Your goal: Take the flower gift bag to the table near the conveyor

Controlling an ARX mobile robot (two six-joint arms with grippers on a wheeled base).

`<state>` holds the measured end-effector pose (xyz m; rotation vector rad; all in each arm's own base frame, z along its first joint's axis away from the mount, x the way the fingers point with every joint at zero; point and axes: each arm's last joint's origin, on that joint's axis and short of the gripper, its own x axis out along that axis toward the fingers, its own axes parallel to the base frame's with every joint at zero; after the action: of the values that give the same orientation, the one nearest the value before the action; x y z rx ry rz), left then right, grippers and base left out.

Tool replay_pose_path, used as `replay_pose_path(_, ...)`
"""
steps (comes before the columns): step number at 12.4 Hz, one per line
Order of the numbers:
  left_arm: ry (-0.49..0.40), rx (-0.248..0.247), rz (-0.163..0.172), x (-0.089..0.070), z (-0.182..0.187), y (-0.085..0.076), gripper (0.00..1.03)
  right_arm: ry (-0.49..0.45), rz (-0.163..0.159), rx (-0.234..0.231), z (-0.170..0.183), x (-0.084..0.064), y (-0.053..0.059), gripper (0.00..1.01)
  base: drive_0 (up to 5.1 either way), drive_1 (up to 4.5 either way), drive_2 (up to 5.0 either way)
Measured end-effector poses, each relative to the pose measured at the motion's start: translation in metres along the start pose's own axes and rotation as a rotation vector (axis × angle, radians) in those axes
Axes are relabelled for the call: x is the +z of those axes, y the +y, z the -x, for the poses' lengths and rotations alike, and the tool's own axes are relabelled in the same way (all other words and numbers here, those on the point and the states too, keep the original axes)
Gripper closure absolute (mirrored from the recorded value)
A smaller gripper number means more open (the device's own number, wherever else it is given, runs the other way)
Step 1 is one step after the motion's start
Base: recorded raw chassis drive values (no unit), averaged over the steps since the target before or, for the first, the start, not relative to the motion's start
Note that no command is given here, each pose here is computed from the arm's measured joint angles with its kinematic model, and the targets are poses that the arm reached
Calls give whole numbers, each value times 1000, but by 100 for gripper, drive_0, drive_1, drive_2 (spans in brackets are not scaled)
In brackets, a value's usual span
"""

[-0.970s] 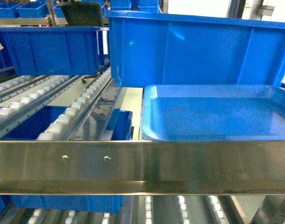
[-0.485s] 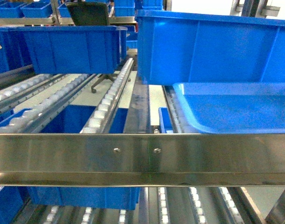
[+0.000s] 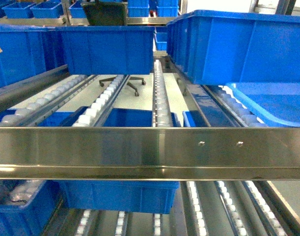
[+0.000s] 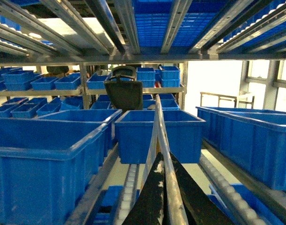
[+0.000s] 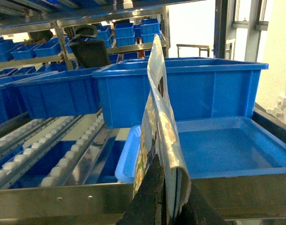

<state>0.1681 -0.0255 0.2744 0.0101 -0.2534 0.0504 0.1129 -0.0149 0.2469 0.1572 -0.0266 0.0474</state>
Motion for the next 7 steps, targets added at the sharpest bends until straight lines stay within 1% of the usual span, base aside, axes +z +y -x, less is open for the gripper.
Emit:
replay_pose_path(4,0,0,0,0,0,0,101,0,0,0,0,0,0,99,-493,133,336)
replay_pose_path(7,-1,0,0,0,0,0,101,1,-1,0,0,0,0,99,-497,239,239)
